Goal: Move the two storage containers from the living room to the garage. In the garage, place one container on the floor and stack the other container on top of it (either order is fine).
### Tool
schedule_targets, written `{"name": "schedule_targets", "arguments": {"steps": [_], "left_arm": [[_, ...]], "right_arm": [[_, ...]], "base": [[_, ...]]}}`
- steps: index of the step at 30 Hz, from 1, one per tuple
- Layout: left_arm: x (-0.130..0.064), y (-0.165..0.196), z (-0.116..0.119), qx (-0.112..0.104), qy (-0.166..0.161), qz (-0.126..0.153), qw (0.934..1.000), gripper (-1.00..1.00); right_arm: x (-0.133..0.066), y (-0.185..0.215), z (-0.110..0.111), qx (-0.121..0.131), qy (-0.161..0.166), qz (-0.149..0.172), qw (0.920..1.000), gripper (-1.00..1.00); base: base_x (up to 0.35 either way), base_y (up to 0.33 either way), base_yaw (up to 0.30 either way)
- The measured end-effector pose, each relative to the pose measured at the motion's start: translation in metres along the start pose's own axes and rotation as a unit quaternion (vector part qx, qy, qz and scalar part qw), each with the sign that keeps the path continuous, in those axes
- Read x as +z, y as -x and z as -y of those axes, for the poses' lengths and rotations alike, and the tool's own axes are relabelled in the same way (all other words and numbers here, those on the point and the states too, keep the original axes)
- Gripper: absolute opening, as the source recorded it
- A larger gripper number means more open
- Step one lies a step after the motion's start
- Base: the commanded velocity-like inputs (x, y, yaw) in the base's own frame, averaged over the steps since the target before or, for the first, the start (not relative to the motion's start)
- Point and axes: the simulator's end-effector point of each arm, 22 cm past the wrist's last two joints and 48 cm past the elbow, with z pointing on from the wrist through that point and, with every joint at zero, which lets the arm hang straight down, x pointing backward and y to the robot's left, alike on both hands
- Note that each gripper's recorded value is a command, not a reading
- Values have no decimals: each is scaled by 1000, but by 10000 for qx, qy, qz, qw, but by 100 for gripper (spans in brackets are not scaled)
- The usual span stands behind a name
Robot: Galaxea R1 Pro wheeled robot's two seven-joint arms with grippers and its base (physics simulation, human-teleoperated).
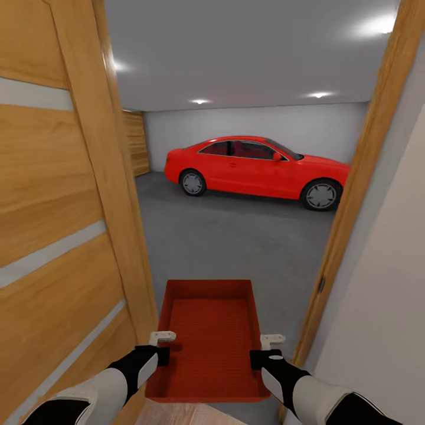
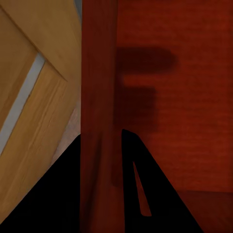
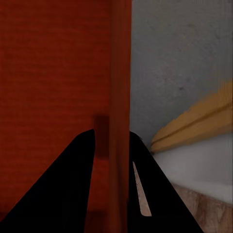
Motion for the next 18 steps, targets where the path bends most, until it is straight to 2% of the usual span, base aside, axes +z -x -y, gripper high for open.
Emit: {"name": "schedule_targets", "arguments": {"steps": [4,16,18], "left_arm": [[0,0,0,1,0,-2,10000,-100],[0,0,0,2,0,-8,10000,-100],[0,0,0,0,0,-6,10000,-100]], "right_arm": [[0,0,0,0,-1,-2,10000,-100],[0,0,0,1,-2,-5,10000,-100],[0,0,0,-1,-1,-4,10000,-100]], "base": [[118,105,-71],[94,16,-226],[90,0,-94]]}}
